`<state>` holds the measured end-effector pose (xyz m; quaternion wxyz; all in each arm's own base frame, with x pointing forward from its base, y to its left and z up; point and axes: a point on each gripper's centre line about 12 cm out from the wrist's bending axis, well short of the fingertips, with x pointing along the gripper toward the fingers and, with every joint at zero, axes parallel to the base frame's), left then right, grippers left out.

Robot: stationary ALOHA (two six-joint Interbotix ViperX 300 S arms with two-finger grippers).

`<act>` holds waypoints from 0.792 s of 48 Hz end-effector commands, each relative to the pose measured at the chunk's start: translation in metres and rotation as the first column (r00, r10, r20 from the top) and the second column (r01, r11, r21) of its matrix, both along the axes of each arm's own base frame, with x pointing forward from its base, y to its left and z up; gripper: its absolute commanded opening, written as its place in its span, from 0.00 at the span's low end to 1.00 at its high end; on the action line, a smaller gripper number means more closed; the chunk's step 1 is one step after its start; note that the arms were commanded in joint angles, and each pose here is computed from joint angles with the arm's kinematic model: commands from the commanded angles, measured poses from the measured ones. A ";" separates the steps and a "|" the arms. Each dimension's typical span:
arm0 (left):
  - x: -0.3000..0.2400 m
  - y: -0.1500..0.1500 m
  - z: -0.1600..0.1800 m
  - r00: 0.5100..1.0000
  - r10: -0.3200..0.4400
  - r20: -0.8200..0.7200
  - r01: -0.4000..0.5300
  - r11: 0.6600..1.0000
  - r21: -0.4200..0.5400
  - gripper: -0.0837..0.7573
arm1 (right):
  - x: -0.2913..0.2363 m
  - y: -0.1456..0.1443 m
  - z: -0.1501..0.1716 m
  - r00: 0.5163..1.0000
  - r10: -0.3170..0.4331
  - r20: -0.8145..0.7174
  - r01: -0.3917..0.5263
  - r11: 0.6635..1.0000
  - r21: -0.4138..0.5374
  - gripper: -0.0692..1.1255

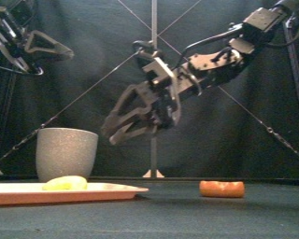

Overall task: Pick the tangerine then place it on the pink plate
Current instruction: Drop tangerine on the pink plate and return to neutral

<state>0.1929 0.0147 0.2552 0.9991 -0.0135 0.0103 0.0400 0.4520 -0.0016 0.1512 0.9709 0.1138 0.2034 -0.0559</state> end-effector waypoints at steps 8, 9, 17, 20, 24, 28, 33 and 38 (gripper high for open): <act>0.001 0.000 0.003 1.000 0.001 0.006 -0.001 1.000 0.002 0.19 | -0.064 -0.029 0.049 0.970 -0.079 0.230 0.091 0.995 -0.043 0.76; 0.001 0.000 0.002 1.000 0.001 0.004 -0.001 1.000 0.002 0.19 | -0.068 -0.030 0.051 0.968 -0.082 0.238 0.096 0.994 -0.046 0.76; 0.001 0.001 0.001 1.000 0.004 0.001 -0.004 1.000 0.003 0.19 | -0.103 -0.040 0.060 0.960 -0.108 0.260 0.126 0.990 -0.055 0.76; 0.001 0.001 0.002 1.000 0.006 0.003 -0.006 1.000 0.002 0.19 | -0.114 -0.043 0.063 0.956 -0.119 0.267 0.138 0.989 -0.054 0.76; 0.001 0.002 0.001 1.000 0.010 0.001 -0.010 1.000 0.002 0.19 | -0.128 -0.044 0.070 0.949 -0.124 0.289 0.146 0.988 -0.056 0.76; 0.001 0.003 0.001 1.000 0.014 0.002 -0.014 1.000 0.000 0.19 | -0.141 -0.046 0.078 0.940 -0.133 0.315 0.158 0.986 -0.056 0.76; 0.001 0.004 0.001 1.000 0.018 0.002 -0.018 1.000 0.000 0.19 | -0.158 -0.047 0.087 0.927 -0.134 0.350 0.164 0.985 -0.059 0.76; 0.001 0.005 0.001 1.000 0.025 0.002 -0.025 1.000 -0.001 0.19 | -0.169 -0.044 0.093 0.921 -0.115 0.373 0.154 0.985 -0.077 0.76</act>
